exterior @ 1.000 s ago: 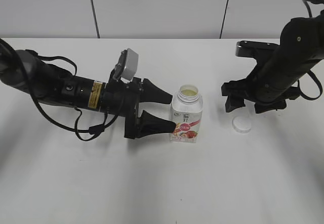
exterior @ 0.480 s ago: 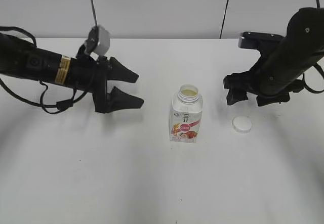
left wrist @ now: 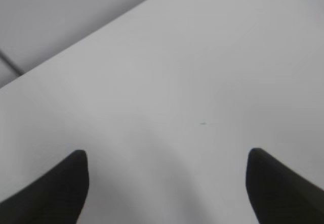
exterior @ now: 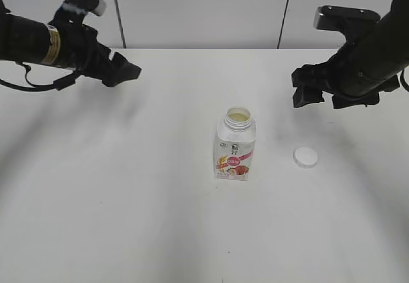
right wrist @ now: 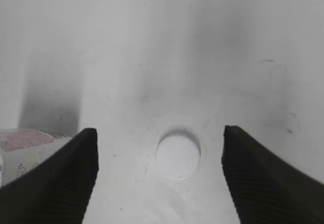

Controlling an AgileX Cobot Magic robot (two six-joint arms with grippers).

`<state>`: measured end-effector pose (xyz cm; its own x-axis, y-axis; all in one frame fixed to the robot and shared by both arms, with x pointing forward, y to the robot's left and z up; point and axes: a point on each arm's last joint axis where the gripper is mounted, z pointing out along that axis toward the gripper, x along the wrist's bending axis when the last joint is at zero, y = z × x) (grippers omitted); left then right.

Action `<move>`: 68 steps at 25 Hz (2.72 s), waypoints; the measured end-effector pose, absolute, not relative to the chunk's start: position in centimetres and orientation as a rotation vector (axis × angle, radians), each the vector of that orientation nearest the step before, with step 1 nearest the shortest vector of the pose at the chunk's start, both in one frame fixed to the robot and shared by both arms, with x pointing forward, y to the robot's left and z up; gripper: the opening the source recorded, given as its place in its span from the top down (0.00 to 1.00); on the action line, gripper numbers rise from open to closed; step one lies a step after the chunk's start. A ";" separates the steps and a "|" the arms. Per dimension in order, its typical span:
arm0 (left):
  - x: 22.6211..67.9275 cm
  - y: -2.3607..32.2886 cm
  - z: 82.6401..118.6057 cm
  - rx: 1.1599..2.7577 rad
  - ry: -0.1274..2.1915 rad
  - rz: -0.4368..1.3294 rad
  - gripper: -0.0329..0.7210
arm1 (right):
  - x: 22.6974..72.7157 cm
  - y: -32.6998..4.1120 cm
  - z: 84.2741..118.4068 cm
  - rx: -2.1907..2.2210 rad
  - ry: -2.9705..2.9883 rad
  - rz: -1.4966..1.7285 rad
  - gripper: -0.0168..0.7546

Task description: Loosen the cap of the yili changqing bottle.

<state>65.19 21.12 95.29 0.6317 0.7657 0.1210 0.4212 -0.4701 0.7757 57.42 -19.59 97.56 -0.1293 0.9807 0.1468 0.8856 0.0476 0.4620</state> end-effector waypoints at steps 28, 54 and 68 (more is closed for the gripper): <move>59.8 27.3 98.6 2.097 1.652 0.921 0.20 | 54.9 -20.6 101.4 1.857 2.170 0.593 0.21; 51.7 26.5 106.5 2.292 1.794 0.330 0.20 | 48.5 -23.2 107.9 1.766 2.226 0.416 0.21; 44.0 27.5 113.7 2.163 1.728 0.476 0.21 | 41.1 -24.5 109.5 1.684 2.275 0.573 0.22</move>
<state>44.02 27.53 113.67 0.2080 0.9767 0.0531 0.8661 -0.2091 0.4541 41.09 -24.52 109.49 -0.2989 0.9538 0.0305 0.8543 0.2532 0.4539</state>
